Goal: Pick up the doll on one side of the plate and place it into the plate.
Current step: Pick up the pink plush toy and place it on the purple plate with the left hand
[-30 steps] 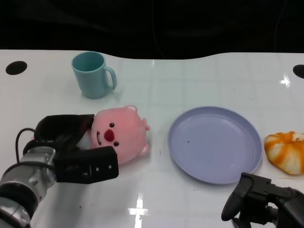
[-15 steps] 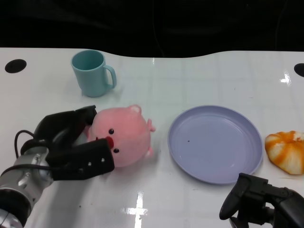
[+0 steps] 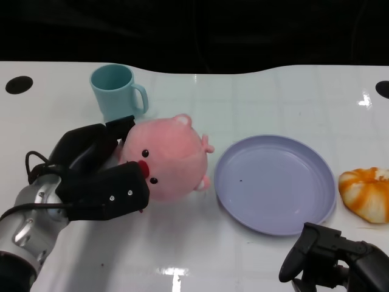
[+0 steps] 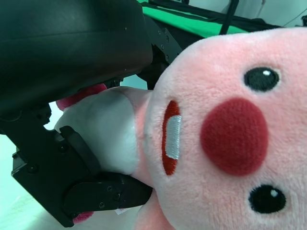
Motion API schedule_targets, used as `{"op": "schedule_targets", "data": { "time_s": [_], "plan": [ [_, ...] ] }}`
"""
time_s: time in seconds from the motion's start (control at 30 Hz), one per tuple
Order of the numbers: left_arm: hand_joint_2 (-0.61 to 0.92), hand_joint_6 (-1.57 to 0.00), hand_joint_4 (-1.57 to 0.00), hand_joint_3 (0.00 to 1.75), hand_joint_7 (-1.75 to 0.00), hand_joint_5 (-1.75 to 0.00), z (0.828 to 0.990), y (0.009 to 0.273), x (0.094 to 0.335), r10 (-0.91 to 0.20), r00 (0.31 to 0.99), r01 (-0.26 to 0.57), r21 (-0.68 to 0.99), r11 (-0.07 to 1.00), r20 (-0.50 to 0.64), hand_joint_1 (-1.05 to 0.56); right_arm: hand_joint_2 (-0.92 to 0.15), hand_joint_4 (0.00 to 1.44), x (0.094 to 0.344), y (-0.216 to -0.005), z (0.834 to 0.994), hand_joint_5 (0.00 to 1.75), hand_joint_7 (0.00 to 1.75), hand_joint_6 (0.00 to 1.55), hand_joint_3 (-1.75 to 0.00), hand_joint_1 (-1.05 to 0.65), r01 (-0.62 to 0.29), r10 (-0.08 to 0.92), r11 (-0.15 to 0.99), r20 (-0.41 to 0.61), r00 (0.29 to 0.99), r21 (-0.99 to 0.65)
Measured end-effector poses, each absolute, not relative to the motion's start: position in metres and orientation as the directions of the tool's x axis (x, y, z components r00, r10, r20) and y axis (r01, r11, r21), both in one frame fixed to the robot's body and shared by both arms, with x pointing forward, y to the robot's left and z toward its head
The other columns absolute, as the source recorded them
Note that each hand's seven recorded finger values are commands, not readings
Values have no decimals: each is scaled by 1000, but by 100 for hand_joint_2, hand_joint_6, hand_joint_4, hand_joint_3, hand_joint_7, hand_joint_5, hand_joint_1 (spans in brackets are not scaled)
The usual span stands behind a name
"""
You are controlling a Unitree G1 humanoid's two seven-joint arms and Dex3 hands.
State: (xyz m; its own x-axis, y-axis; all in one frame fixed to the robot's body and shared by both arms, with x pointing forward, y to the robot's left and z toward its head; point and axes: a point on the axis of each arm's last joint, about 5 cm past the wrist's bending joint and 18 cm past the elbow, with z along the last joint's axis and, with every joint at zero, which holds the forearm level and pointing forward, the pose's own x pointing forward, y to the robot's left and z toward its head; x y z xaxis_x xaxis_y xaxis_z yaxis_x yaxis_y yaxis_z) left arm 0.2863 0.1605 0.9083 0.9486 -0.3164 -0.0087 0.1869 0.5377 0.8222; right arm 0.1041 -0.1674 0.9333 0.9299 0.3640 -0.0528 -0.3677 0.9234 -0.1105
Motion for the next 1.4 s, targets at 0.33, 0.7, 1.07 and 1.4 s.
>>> {"op": "schedule_targets", "data": {
  "time_s": [0.33,0.7,1.07,1.4],
  "plan": [
    [39,-79,-97,135,-175,-175,924,114,290,-406,913,223,786,576,38,-19,-57,63,105,-170,933,173,141,58,-107,-17,-370,366,922,-56,929,-116],
    [41,-78,-98,131,-175,-175,933,72,297,-487,873,276,797,537,26,-20,-55,65,106,-167,931,173,142,59,-109,-19,-388,386,913,-41,922,-124],
    [51,-68,-92,109,-175,-175,936,23,300,-537,841,357,813,460,-65,-23,-54,66,105,-164,930,170,141,59,-110,-19,-390,388,912,-39,921,-131],
    [69,-72,-83,65,-131,-175,932,-10,297,-551,816,421,834,357,-177,-22,-55,66,104,-160,930,171,140,59,-109,-19,-394,393,910,-38,919,-129]
  ]
}}
